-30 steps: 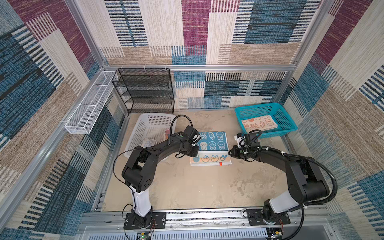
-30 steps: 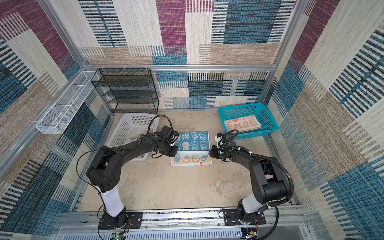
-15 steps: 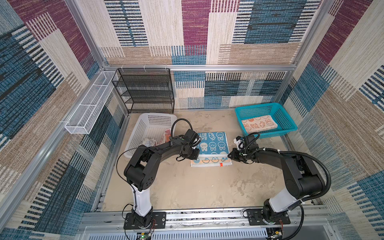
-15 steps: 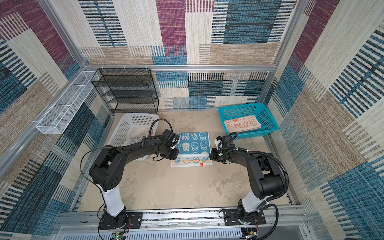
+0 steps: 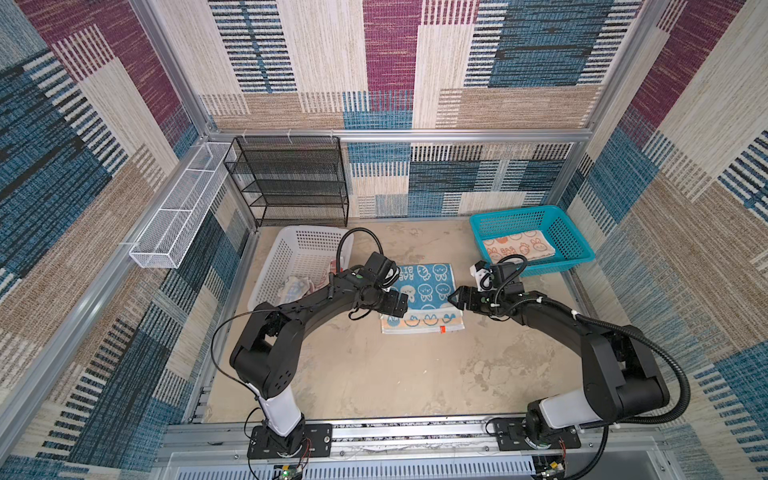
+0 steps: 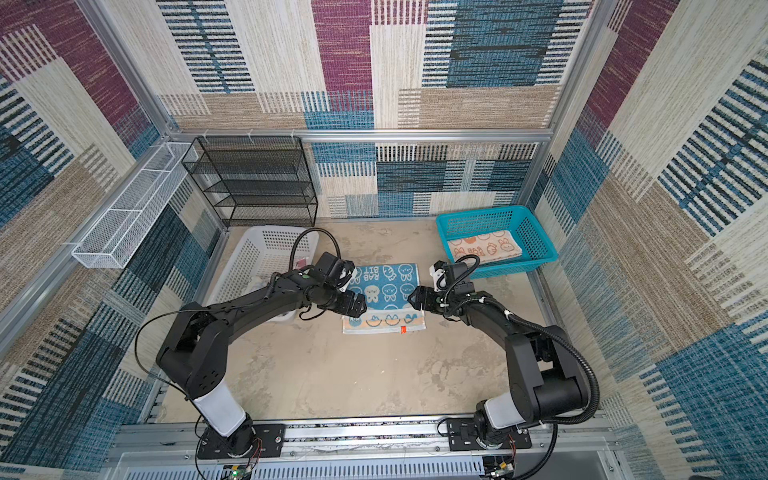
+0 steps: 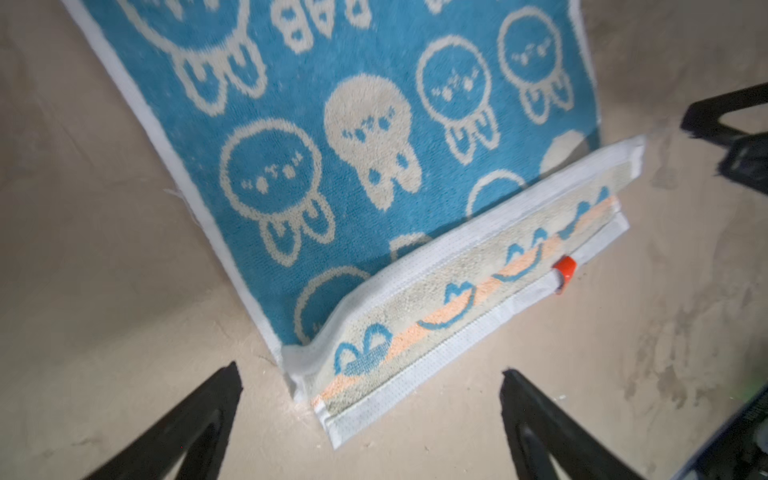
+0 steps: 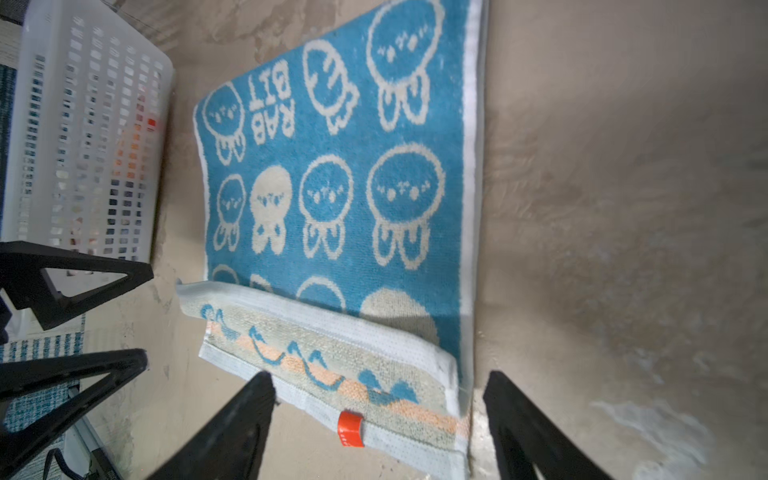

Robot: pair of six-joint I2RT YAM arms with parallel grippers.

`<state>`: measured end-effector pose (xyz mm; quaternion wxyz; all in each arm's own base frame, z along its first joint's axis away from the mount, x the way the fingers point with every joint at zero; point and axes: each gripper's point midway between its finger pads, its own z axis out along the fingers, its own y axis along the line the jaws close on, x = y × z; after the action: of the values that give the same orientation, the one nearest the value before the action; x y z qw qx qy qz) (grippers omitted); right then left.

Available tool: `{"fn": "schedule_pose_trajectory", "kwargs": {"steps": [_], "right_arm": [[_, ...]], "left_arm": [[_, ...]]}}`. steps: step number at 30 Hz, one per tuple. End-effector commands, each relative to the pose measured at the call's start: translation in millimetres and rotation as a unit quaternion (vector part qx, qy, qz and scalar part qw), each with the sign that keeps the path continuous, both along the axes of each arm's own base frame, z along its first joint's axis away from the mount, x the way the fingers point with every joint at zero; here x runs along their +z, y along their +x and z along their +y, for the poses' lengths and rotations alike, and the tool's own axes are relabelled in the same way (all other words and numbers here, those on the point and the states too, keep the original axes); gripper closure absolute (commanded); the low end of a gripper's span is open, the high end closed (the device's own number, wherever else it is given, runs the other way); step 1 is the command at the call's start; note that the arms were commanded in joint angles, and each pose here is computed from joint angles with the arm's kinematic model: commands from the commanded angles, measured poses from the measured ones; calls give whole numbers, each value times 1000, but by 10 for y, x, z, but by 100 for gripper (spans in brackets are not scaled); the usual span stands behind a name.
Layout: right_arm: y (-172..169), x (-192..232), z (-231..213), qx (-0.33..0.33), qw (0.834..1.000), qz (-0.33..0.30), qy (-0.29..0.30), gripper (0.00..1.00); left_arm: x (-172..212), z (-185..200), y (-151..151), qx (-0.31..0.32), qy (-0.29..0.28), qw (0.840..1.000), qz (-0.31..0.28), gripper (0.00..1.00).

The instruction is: Fold and stack the towels

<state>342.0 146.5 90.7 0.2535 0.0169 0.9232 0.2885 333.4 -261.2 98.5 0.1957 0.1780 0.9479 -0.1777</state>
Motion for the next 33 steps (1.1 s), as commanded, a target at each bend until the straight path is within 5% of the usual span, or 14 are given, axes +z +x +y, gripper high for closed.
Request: {"fn": "schedule_pose_trajectory", "kwargs": {"steps": [1, 7, 14, 33], "right_arm": [[49, 152, 85, 13, 1000, -14, 24, 3], [245, 172, 308, 37, 996, -6, 81, 1], [322, 48, 429, 54, 993, 8, 102, 1], [-171, -210, 479, 90, 992, 34, 77, 1]], "left_arm": [[223, -83, 70, 14, -40, 999, -22, 1], [301, -421, 365, 42, -147, 988, 35, 2], [102, -706, 821, 57, -179, 978, 89, 1], [-614, -541, 769, 78, -135, 977, 146, 1]]}}
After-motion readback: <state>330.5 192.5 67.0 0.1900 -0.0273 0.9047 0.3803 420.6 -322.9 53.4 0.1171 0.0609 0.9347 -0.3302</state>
